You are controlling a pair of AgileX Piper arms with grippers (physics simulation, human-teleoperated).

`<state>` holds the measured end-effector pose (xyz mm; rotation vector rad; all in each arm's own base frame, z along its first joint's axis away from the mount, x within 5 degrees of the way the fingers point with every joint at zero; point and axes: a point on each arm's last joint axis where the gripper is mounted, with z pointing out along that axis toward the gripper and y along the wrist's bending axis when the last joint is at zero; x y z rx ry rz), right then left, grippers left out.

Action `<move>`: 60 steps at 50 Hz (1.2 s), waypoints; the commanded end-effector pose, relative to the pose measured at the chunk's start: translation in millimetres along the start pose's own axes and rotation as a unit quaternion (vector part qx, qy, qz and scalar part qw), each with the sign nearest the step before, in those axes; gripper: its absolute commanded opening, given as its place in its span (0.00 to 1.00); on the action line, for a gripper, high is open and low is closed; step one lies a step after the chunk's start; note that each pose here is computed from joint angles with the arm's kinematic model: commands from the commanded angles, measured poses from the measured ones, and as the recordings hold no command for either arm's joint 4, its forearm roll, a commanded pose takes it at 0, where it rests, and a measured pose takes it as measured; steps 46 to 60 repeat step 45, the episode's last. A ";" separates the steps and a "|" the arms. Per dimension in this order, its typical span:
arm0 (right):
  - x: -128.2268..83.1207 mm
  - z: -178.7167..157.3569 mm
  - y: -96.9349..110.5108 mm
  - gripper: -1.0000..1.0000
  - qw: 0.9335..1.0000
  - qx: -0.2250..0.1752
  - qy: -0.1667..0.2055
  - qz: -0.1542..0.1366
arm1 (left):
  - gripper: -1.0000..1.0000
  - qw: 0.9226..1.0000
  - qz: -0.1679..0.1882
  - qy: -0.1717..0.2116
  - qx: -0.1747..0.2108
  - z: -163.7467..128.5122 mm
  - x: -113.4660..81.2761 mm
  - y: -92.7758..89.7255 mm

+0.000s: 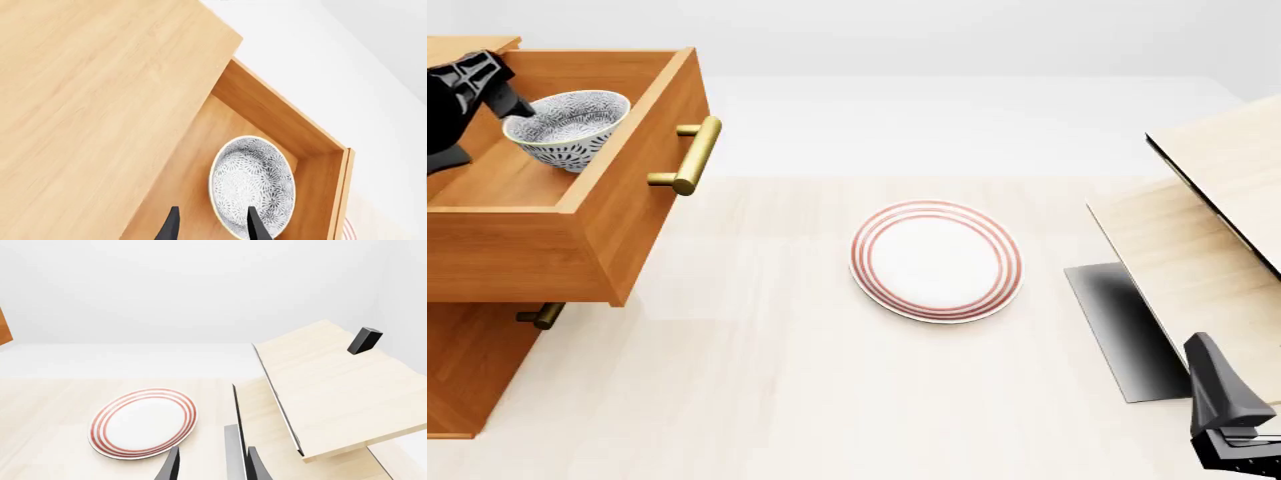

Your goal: Open the top drawer of the cabinet and put the bowl in it.

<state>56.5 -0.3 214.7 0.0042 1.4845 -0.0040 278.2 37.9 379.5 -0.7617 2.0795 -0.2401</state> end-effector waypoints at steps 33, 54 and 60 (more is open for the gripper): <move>0.3 -0.1 0.0 1.00 1.000 0.000 0.000 0.000 | 1.00 0.997 0.065 -0.031 0.035 -116.5 -10.5 -15.5; 0.3 -0.1 -0.1 1.00 1.000 0.001 0.000 0.000 | 1.00 0.992 0.107 -0.041 0.057 -153.1 -8.4 -20.1; 0.3 -0.1 -0.1 1.00 1.000 0.001 0.000 0.000 | 1.00 0.992 0.107 -0.041 0.057 -153.1 -8.4 -20.1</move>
